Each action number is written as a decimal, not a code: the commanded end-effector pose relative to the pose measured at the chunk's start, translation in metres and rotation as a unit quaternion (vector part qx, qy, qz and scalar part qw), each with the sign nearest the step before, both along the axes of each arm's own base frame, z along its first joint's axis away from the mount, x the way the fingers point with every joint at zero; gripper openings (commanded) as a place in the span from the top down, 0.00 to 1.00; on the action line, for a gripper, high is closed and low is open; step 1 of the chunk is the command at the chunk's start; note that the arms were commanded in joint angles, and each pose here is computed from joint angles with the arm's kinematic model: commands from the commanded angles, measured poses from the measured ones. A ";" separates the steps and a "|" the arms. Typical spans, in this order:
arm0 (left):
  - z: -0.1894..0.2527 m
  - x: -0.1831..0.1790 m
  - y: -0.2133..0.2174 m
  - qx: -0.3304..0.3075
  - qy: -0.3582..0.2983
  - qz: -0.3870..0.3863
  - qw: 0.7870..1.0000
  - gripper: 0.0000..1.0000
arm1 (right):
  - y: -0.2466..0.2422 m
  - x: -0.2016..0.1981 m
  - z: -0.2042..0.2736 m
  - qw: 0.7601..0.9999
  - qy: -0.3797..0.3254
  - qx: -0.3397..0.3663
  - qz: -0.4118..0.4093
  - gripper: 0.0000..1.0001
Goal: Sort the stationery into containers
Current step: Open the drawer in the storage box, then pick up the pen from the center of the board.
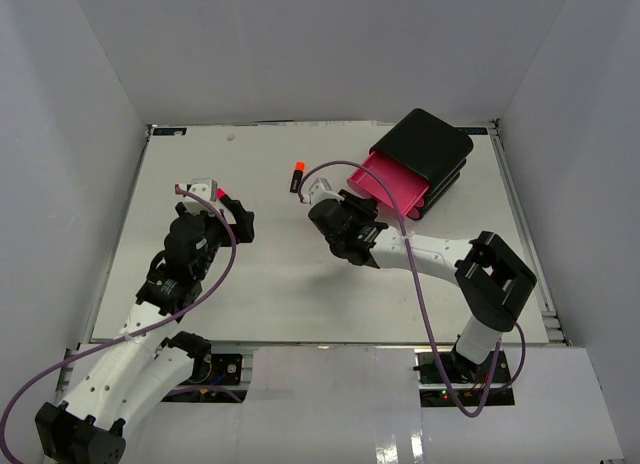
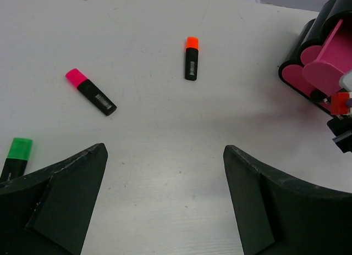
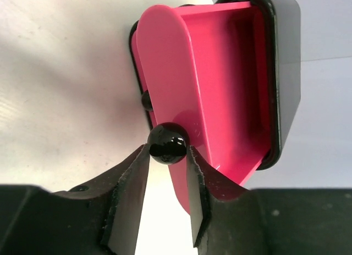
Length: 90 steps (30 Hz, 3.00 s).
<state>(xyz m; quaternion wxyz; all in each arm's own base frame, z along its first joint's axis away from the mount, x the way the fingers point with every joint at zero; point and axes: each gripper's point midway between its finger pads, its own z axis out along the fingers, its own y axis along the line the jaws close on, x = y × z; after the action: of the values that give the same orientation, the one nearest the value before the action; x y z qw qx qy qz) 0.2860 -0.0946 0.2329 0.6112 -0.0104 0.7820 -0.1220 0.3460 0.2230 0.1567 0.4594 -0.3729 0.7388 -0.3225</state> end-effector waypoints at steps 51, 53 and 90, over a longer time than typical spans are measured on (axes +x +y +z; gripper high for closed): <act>-0.177 0.056 0.178 0.022 0.333 0.247 0.910 0.02 | 0.040 -0.151 0.044 0.815 0.063 0.484 0.311 0.10; -0.188 0.058 0.182 0.026 0.349 0.242 0.905 0.02 | 0.039 -0.153 0.039 0.814 0.064 0.485 0.314 0.10; -0.225 0.049 0.161 -0.040 0.402 0.241 0.882 0.37 | 0.026 -0.145 0.035 0.821 0.036 0.493 0.286 0.10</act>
<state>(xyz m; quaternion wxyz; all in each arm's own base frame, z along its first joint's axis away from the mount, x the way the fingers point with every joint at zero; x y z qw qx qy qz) 0.3442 0.0602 0.0250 0.2881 -0.2412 0.9266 -0.0152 0.1963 0.2509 0.1771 0.6027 -0.3243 0.6888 0.2391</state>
